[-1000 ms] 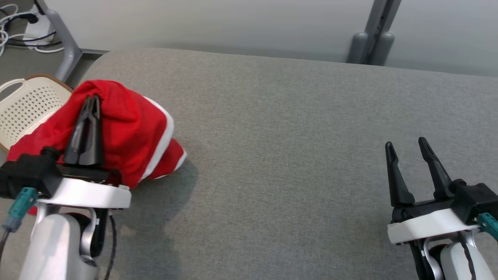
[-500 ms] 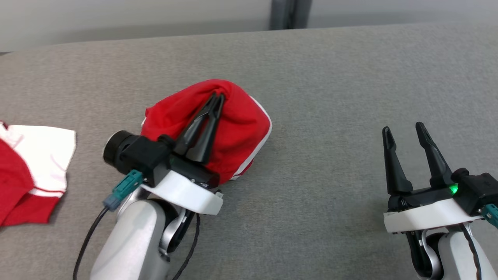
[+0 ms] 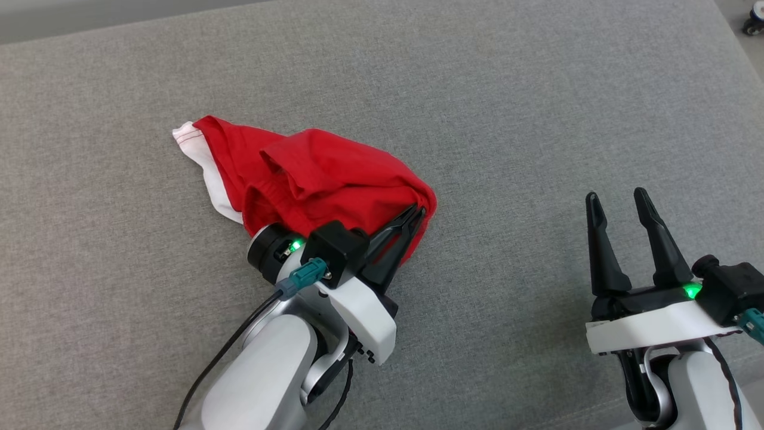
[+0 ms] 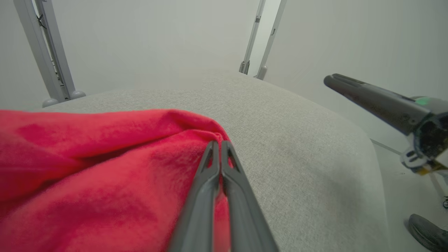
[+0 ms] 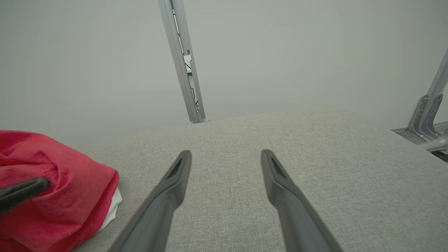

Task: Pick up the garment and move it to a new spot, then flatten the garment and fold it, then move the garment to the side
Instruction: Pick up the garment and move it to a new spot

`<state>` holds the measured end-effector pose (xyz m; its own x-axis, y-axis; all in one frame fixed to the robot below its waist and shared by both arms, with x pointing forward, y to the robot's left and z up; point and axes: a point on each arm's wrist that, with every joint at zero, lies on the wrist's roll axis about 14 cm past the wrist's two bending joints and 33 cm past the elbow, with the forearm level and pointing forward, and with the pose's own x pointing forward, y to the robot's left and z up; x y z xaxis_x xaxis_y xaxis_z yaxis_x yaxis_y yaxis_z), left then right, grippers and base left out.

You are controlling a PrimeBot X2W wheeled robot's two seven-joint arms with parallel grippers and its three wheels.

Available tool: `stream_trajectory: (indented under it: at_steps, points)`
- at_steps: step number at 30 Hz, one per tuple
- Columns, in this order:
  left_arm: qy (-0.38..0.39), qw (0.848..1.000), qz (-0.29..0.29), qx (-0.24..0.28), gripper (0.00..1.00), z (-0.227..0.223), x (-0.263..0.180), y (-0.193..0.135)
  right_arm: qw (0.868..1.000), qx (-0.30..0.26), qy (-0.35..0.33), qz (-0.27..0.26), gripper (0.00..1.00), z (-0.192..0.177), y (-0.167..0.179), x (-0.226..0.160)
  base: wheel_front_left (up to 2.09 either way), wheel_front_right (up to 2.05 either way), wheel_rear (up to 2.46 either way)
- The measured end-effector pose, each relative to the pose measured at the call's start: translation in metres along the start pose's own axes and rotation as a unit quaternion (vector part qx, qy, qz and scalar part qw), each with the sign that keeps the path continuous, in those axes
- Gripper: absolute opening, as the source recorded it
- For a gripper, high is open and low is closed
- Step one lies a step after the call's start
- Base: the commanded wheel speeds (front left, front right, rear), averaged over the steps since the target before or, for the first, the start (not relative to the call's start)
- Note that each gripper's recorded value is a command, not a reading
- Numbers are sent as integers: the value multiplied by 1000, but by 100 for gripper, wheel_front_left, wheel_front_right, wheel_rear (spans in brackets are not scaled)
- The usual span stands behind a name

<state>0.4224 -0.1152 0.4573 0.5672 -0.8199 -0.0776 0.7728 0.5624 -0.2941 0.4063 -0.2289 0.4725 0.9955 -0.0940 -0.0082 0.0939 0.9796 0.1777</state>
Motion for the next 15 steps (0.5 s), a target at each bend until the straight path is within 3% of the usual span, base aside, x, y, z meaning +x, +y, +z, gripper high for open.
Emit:
stream_trajectory:
  at_steps: [1, 8, 15]
  points:
    - [3, 1000, -2, -1, 100, -2, 0, -1, 1000, 0, 2, -2, 100, -1, -1, 0, 0, 0, 0]
    - [-22, 999, 14, 19, 100, 11, -16, 8, 1000, 9, -9, 16, 100, 4, 12, 5, 0, 0, 0]
    - [-76, 991, 106, 28, 100, 37, -53, 42, 999, 7, -21, 49, 100, 10, 34, 9, 0, 0, 0]
